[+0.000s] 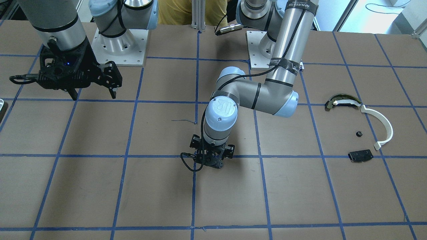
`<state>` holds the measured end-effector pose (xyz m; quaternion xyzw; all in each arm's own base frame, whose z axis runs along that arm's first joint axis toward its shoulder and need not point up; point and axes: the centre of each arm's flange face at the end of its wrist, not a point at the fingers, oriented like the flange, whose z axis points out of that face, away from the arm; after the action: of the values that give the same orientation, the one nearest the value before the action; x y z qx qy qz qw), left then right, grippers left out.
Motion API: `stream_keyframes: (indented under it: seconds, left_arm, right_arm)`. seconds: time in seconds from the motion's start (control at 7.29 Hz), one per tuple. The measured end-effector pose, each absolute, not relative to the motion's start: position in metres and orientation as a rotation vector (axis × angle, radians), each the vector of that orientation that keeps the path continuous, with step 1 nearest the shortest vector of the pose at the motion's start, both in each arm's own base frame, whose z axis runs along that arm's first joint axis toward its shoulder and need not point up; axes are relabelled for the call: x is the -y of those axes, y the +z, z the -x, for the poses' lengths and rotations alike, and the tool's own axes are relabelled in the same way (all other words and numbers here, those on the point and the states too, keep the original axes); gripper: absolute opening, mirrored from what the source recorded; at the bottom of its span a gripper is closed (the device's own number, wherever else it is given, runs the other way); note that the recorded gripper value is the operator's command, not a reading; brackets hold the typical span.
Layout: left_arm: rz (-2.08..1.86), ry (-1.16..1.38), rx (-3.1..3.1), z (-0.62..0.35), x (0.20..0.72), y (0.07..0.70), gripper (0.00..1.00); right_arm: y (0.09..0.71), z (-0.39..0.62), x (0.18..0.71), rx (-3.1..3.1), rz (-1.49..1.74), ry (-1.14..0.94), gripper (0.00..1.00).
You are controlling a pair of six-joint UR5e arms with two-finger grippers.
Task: Place bearing gear from tray to pile
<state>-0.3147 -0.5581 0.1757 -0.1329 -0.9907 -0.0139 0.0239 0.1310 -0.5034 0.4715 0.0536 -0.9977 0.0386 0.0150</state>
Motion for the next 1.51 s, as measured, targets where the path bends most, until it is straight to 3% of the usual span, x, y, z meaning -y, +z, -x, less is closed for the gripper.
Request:
stream_keyframes:
  seconds: [0.14,0.27,0.41,1.1,1.51]
  left_arm:
    - [0.412,-0.053,3.067,0.314,0.558,0.174,0.44]
    - [0.412,-0.062,3.067,0.314,0.557,0.174,0.09]
    - [0.411,-0.068,3.067,0.314,0.557,0.173,0.00]
    - [0.386,-0.066,3.073,0.306,0.562,0.185,0.00]
    - [0.203,-0.125,3.128,0.154,0.621,0.246,0.00]
  right_arm:
    - [0.471,-0.134,0.503,3.133,-0.164,0.121,1.00]
    - [0.472,-0.136,0.502,3.161,-0.153,0.119,1.00]
    - [0.471,-0.136,0.501,3.171,-0.143,0.112,1.00]
    - [0.464,-0.136,0.499,3.177,-0.123,0.087,1.00]
    - [0.464,-0.135,0.499,3.177,-0.121,0.087,1.00]
